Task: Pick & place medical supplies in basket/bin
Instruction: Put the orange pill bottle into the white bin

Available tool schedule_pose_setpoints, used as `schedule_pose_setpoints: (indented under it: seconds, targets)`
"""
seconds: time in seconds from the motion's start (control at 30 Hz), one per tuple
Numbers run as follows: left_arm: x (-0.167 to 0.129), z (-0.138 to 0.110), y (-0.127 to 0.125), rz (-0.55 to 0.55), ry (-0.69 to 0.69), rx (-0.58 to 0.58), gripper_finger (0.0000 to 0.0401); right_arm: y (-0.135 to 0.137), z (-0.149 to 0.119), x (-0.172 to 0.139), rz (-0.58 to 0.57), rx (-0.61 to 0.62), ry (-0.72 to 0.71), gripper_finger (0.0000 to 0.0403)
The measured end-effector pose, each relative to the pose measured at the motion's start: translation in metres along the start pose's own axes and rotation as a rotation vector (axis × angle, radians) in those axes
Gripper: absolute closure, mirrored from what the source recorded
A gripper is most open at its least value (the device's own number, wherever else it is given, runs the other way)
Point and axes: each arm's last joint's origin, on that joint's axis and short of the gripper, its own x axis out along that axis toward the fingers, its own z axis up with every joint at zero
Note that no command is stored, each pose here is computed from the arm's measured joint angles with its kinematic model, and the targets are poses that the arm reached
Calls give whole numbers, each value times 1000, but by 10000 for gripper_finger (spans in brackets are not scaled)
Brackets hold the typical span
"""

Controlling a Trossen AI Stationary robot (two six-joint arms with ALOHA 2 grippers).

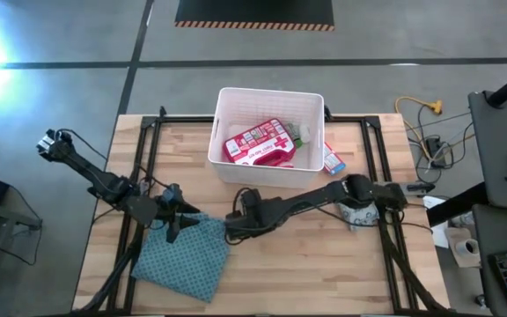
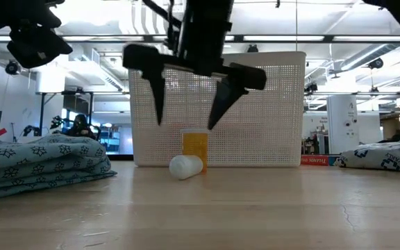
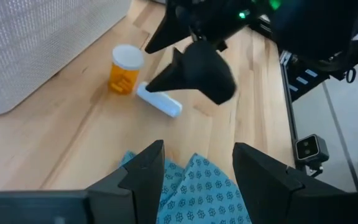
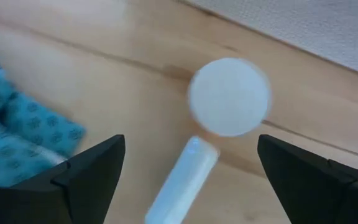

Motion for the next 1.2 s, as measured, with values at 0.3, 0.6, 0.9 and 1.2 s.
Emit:
schedule_pose_setpoints:
  seconds: [0.3,0.6,0.9,1.2]
  targets:
    - [0,0,0,0,0,8,230,-6,5,21,-61,1,-1,44]
    - [0,-1,1,2,3,10,230,-9,24,43,-94,-51,46,63]
    - [0,-1,1,4,5,11,230,-7,24,45,-72,-49,85,112]
    - [0,-2,2,15,15,18,230,-9,25,47,-83,-69,82,178]
